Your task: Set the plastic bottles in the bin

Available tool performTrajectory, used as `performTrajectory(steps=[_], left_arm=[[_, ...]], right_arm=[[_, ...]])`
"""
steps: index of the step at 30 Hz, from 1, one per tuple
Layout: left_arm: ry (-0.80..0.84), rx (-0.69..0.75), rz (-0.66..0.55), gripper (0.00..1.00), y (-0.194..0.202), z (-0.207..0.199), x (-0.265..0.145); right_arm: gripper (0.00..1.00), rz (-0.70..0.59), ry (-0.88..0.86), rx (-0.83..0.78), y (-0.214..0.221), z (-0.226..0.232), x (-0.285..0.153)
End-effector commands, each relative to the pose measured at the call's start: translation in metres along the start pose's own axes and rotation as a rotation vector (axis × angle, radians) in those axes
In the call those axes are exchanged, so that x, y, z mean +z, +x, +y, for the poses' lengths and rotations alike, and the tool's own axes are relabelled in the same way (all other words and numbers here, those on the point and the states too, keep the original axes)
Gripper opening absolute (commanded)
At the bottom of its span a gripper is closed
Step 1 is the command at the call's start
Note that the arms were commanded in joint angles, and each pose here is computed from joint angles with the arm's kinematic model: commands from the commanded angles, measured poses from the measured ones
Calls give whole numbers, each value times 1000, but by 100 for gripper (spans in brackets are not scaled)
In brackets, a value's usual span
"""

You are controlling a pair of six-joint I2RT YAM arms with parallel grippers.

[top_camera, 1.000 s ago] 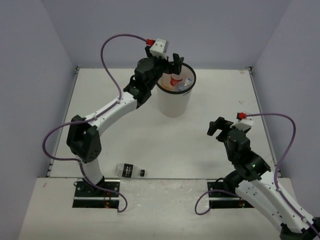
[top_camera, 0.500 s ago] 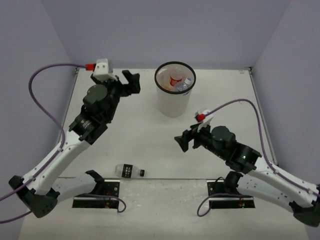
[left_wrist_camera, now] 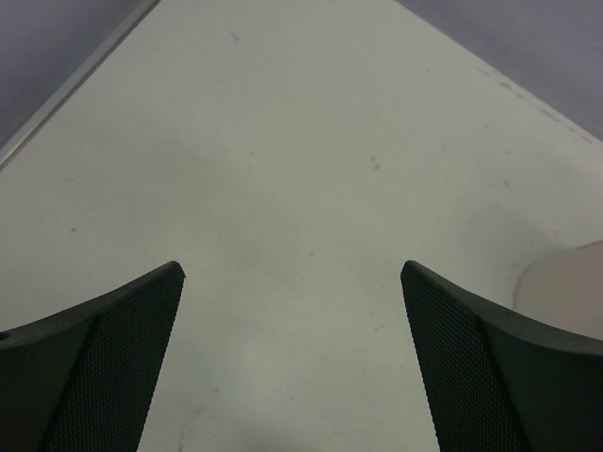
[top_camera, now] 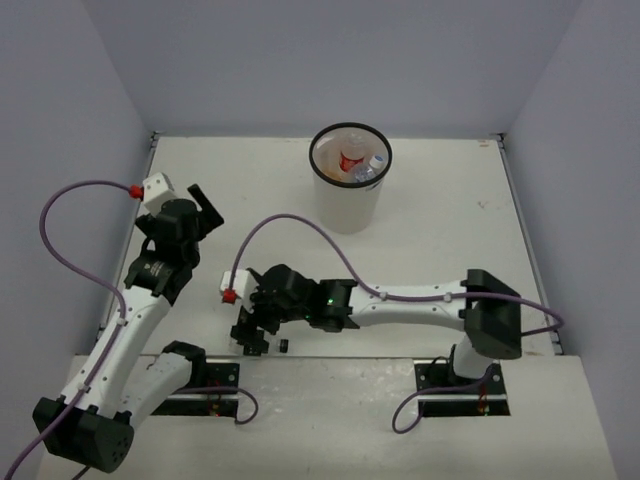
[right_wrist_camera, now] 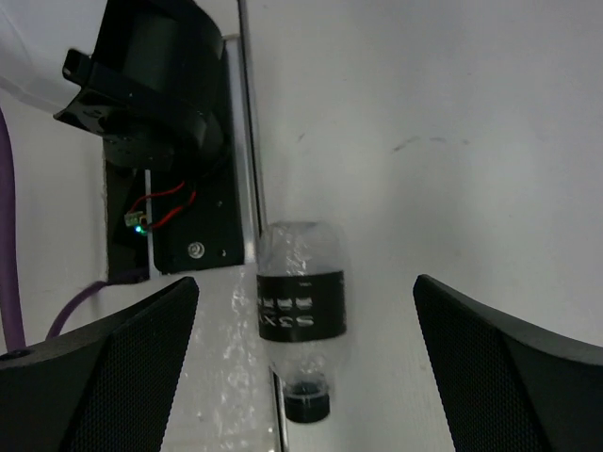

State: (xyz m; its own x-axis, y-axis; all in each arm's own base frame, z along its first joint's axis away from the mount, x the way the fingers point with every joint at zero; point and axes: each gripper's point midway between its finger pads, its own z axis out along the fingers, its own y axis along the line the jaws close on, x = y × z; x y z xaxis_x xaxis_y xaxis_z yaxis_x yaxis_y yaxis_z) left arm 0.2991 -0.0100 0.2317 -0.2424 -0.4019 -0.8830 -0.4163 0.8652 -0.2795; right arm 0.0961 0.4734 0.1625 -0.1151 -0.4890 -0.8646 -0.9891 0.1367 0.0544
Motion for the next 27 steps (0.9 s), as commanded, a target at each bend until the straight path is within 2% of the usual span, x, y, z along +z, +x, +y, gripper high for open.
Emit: performTrajectory(steps=[1, 8, 12, 16, 18, 19, 20, 21, 22, 27], left_arm=[[-118, -72, 31, 100, 8, 28, 9], [-56, -116, -17, 100, -2, 27, -4], [-29, -119, -14, 100, -3, 23, -7], [-11, -113, 6, 100, 2, 19, -5], [1, -110, 19, 100, 6, 17, -4], [15, -113, 24, 100, 6, 13, -3], [16, -114, 23, 100, 6, 13, -3], [18, -115, 21, 100, 5, 12, -2], [20, -116, 18, 100, 3, 11, -2], [49, -120, 8, 100, -2, 3, -2]], right_arm=[[99, 17, -113, -41, 11, 22, 47], [99, 156, -71, 2, 70, 15, 91], [98, 171, -3, 44, 97, 7, 97], [81, 108, 46, 67, 89, 0, 93], [67, 71, 39, 66, 79, 2, 87], [30, 36, 41, 65, 72, 2, 76], [30, 8, 56, 63, 62, -1, 71], [21, -20, 79, 56, 50, -6, 62], [17, -54, 104, 53, 35, -14, 51], [16, -269, 216, 60, -51, -75, -26]])
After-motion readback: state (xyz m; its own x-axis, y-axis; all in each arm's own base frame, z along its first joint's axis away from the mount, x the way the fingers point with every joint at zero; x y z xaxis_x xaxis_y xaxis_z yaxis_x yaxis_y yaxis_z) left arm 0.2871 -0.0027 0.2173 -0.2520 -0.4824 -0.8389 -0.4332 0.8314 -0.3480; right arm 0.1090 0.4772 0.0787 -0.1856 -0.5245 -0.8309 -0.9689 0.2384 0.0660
